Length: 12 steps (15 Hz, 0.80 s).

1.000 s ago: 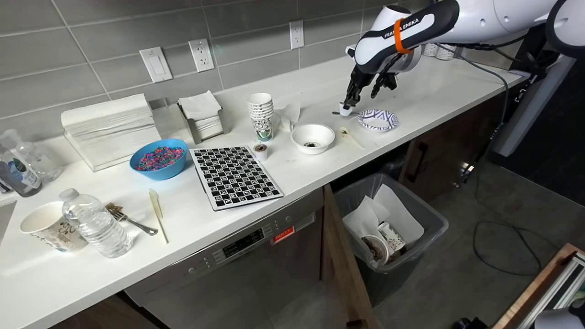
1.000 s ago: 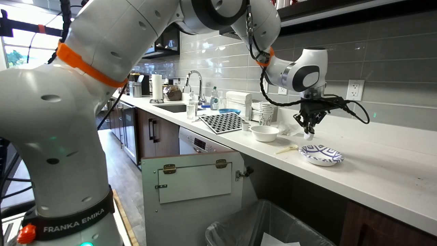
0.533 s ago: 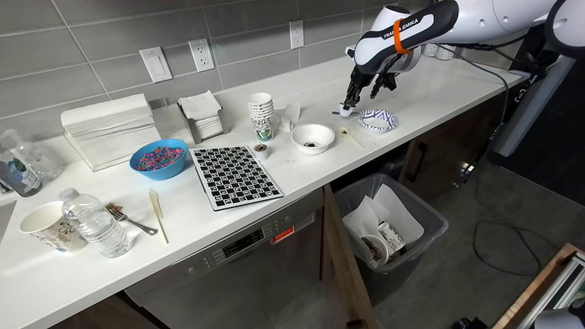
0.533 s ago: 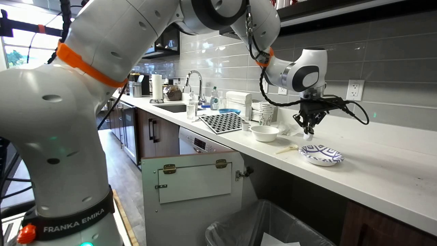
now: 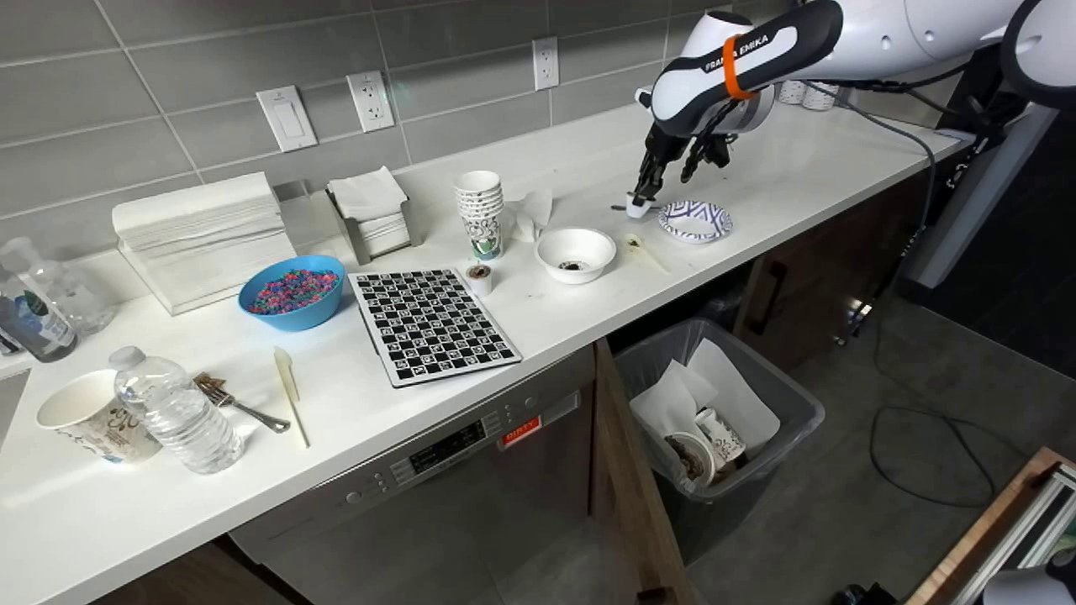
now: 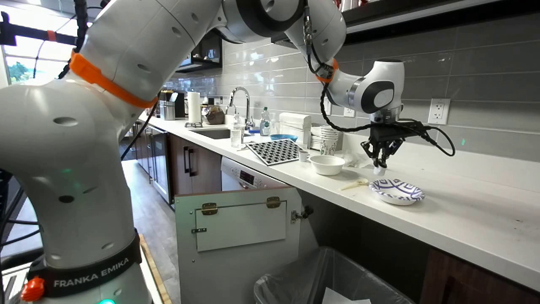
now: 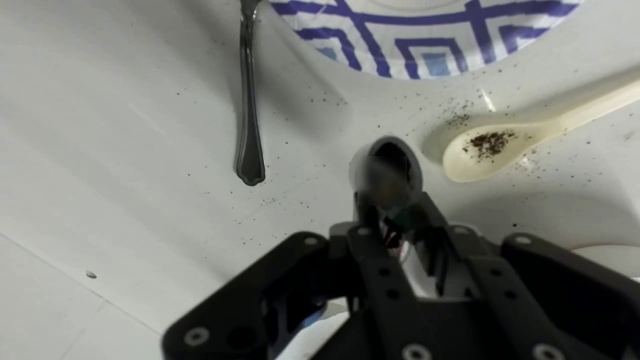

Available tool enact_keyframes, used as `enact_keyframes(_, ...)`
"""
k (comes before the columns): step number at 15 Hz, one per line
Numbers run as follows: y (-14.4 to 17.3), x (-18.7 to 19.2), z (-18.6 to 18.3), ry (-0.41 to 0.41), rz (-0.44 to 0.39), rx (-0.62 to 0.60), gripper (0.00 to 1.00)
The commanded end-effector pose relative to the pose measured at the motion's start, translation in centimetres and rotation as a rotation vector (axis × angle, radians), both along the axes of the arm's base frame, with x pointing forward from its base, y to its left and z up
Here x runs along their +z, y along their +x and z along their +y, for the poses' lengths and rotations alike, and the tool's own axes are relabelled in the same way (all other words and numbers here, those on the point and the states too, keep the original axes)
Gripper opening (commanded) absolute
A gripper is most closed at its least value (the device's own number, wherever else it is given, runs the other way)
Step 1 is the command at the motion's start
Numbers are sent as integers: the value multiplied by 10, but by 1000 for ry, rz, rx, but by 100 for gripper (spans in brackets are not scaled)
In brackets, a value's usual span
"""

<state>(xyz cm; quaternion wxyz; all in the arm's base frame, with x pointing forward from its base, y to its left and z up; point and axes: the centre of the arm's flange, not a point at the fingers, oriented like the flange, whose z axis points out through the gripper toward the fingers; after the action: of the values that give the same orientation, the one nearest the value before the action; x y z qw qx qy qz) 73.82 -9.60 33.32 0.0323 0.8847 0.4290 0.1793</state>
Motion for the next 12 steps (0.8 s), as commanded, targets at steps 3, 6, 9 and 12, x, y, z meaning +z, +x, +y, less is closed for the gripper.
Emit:
enact_keyframes(3,2,2,1,9,32,-21,72)
enact_keyframes(6,2,3,1,11,33,-25,94)
enact_keyframes(9,1,5,3,27,9,-52,100)
enact_keyframes(12,-3,5,9,76,-9,-168,100)
